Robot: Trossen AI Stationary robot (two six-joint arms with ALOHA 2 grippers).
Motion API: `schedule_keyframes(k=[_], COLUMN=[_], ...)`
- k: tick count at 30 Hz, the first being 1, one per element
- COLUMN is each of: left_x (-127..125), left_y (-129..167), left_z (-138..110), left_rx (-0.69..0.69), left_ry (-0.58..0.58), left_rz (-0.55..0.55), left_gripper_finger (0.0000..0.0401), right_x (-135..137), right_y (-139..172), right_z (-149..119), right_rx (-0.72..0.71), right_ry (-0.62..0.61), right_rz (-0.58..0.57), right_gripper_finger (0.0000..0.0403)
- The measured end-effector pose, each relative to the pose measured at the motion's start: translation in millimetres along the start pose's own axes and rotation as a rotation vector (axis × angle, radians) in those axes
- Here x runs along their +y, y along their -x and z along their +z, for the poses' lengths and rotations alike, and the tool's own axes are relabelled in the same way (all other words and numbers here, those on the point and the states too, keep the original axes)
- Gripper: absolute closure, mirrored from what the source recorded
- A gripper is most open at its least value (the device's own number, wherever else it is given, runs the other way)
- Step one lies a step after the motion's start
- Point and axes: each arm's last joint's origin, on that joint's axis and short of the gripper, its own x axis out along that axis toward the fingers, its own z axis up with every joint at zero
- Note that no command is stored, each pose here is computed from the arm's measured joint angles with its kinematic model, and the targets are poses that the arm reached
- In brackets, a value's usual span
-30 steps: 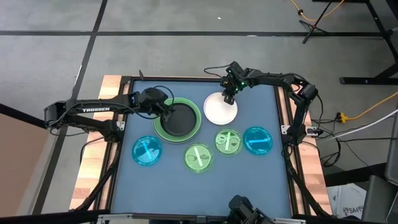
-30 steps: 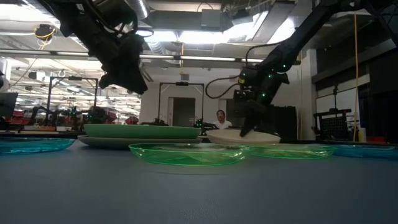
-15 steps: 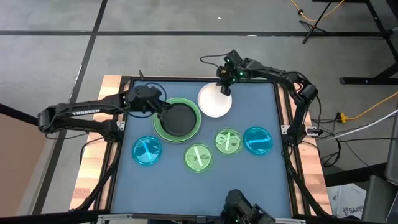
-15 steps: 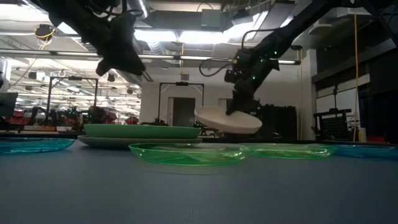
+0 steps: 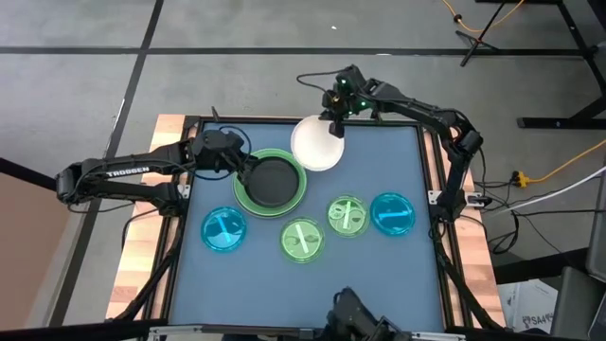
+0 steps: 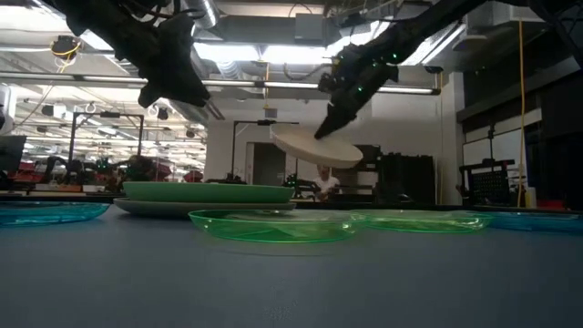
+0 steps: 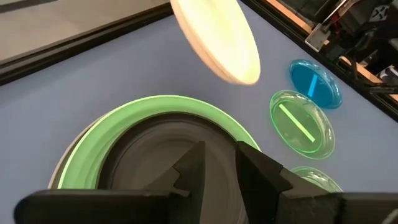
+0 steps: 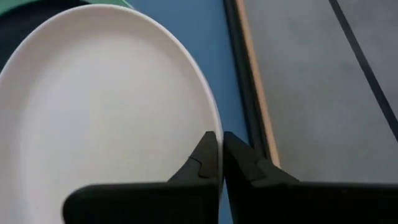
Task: Stack plastic plates
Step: Stack the white plate on top of the black plate
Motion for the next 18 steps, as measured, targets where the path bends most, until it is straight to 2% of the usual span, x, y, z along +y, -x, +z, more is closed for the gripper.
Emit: schedule_keyframes(k=[9, 18], left_x=[0, -1], left_y=[0, 0], left_z=[0, 0], left_rx=[-0.001, 0.013], left_ry=[-0.023, -0.027], left_rz=[-0.001, -0.028], left_gripper_finger=[0.0319, 0.0319], right_x=[44, 85], right_y=[-17, -29], right_z=[26, 55], right_rx=[-0.034, -0.157], right_ry=[0.101, 0.218], right_rz=[0.062, 0.081], right_gripper_finger=[0.0403, 0.0403])
